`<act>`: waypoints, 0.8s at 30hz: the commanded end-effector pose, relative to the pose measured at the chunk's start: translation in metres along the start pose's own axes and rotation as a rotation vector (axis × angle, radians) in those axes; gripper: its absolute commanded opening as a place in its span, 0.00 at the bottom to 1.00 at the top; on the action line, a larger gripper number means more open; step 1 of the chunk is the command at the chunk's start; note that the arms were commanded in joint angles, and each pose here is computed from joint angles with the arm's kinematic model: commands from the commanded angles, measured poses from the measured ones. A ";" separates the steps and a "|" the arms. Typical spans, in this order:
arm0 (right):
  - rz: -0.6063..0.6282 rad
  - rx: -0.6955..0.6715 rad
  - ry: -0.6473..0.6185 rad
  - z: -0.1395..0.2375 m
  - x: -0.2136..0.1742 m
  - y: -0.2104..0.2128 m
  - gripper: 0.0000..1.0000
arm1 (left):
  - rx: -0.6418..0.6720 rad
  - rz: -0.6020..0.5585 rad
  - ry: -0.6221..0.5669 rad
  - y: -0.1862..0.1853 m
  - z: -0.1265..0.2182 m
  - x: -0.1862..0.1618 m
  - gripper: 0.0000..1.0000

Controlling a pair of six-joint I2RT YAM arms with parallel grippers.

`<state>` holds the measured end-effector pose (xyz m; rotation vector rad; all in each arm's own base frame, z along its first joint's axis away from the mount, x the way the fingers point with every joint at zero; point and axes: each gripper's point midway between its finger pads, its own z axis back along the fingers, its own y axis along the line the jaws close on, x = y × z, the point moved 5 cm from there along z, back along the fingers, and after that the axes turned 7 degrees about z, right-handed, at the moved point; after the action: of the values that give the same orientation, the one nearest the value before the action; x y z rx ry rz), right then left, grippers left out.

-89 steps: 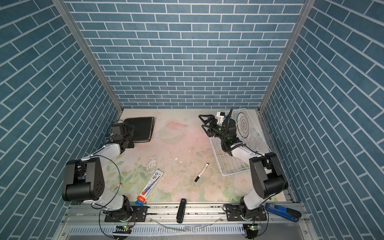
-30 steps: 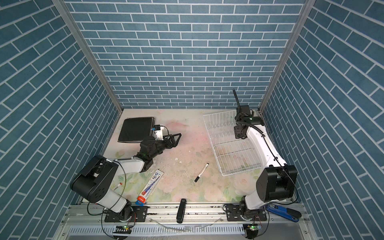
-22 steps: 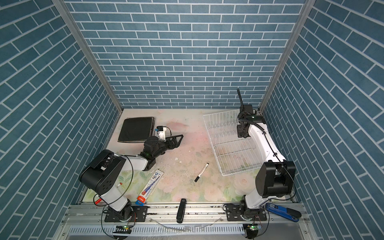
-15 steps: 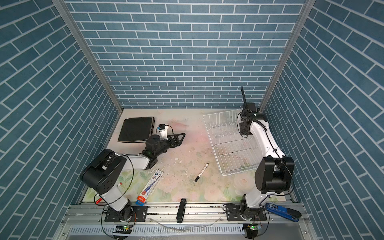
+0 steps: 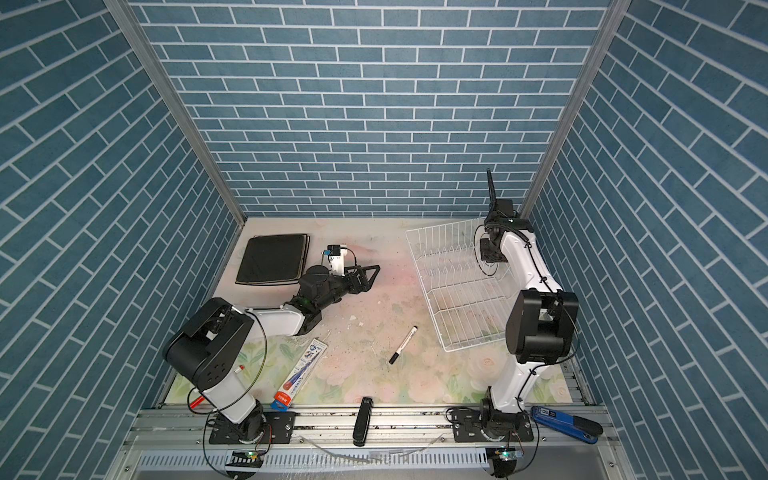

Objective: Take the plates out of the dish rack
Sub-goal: 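Grip the round white plate's rim in the rack with the right gripper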

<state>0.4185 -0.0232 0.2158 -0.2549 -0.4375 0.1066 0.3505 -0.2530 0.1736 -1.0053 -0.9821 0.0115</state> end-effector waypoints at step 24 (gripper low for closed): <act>-0.001 0.026 -0.021 -0.032 0.034 -0.014 0.19 | -0.004 -0.033 0.030 -0.018 -0.017 -0.002 0.99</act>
<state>0.4543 -0.0362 0.1999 -0.2290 -0.4366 0.0876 0.3512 -0.2703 0.1795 -0.9959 -0.9659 -0.0189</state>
